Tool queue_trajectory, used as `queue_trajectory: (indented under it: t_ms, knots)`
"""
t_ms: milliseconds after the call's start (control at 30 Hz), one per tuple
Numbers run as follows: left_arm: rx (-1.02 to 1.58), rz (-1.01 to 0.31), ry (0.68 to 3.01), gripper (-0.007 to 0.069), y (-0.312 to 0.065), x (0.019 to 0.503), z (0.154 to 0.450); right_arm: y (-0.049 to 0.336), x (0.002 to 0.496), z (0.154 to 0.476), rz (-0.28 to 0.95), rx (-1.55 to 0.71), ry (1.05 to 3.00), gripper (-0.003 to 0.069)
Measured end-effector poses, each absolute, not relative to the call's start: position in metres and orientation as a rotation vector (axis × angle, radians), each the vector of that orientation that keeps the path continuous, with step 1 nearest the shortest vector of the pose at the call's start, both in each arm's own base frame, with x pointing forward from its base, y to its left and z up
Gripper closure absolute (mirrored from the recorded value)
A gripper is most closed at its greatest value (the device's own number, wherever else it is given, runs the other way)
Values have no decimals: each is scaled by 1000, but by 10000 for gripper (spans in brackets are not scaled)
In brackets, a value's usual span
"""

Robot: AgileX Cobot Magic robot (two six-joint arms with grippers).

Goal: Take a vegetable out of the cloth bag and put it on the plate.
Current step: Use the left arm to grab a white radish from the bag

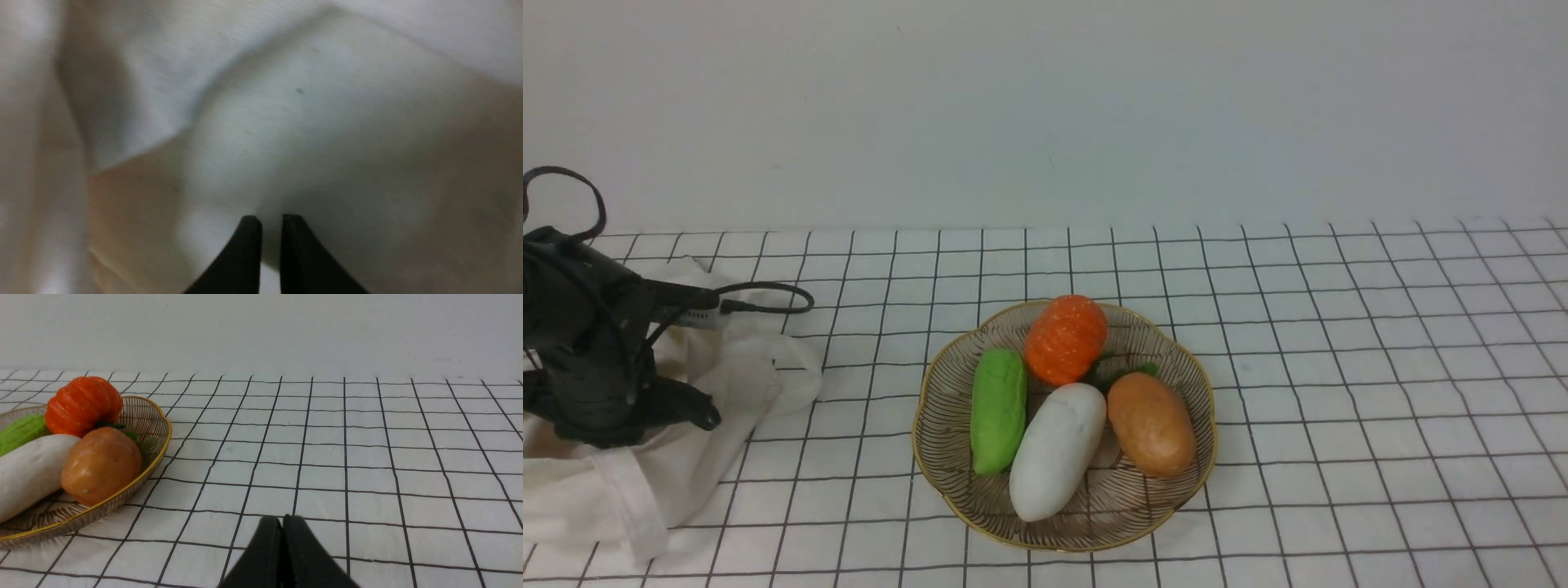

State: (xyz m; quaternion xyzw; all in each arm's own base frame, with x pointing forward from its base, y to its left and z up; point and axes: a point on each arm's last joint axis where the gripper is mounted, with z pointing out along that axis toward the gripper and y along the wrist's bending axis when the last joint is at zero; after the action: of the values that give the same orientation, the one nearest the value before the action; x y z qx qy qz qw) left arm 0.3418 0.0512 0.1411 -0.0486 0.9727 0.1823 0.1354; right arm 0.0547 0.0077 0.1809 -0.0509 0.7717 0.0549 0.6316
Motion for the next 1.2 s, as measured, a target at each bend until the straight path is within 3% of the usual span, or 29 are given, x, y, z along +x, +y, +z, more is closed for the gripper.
queue_trajectory:
  t_ms: [200, 267, 400, 833, 1200]
  knots:
    - [-144, 652, 2693, 392, 60, 349, 147, 8, 55, 181, 125, -117, 1766, 673]
    - [-133, 642, 2641, 326, 59, 354, 149, 8, 55, 181, 125, -117, 1766, 673]
    - [-68, 626, 2583, 269, 58, 360, 152, 8, 55, 181, 125, -117, 1766, 673]
    - [31, 754, 2488, 262, 64, 366, 157, 8, 55, 181, 123, -119, 1766, 673]
    - [24, 838, 2473, 267, 69, 370, 140, 8, 55, 181, 123, -119, 1766, 673]
